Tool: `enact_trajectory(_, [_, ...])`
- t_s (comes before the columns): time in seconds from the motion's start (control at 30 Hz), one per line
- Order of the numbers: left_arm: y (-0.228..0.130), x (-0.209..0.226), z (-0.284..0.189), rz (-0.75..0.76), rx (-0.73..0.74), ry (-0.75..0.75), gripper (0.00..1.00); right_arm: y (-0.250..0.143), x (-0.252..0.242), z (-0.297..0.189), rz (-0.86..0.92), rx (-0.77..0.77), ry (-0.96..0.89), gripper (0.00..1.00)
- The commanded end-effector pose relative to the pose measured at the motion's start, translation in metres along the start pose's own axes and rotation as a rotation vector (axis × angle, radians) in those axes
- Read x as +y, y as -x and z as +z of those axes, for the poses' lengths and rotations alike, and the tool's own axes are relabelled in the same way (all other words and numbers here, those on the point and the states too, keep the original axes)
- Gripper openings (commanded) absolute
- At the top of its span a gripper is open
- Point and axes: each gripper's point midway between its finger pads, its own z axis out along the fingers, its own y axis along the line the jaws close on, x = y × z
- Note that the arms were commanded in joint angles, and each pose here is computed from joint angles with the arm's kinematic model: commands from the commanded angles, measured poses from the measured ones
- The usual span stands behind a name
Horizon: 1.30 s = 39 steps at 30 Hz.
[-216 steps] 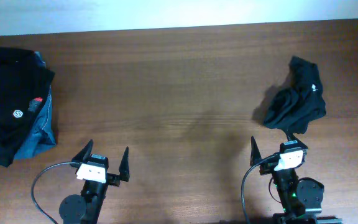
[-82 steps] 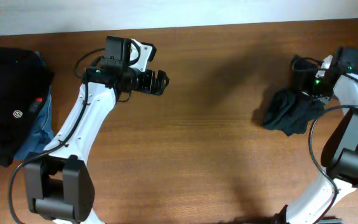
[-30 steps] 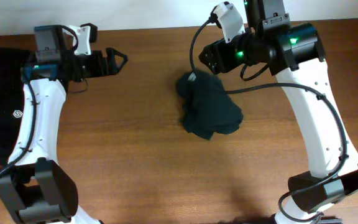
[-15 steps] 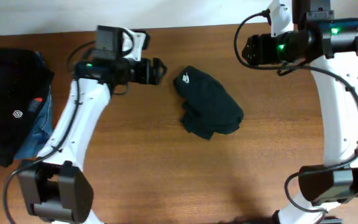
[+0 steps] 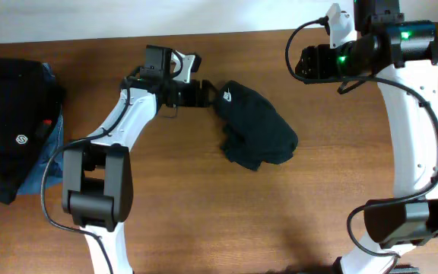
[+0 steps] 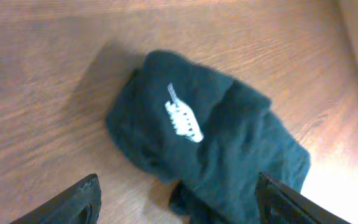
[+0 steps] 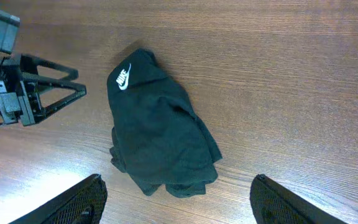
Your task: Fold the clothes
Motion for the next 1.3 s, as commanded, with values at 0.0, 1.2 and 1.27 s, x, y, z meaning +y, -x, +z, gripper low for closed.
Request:
enact_trajectory(0.0, [0.003,-0.027,0.012,0.046,-0.005,-0.084,0.79,0.001,-0.004,0.000,0.004,-0.002,-0.015,0.79])
enact_trajectory(1.2, [-0.018,-0.007,0.066,0.114,0.018,0.179,0.01,-0.002,-0.013,0.000,-0.008,0.009,-0.067,0.79])
enact_trajectory(1.27, [-0.004,-0.001,0.055,0.121,-0.020,0.235,0.01,-0.003,-0.018,-0.001,-0.006,0.016,-0.091,0.79])
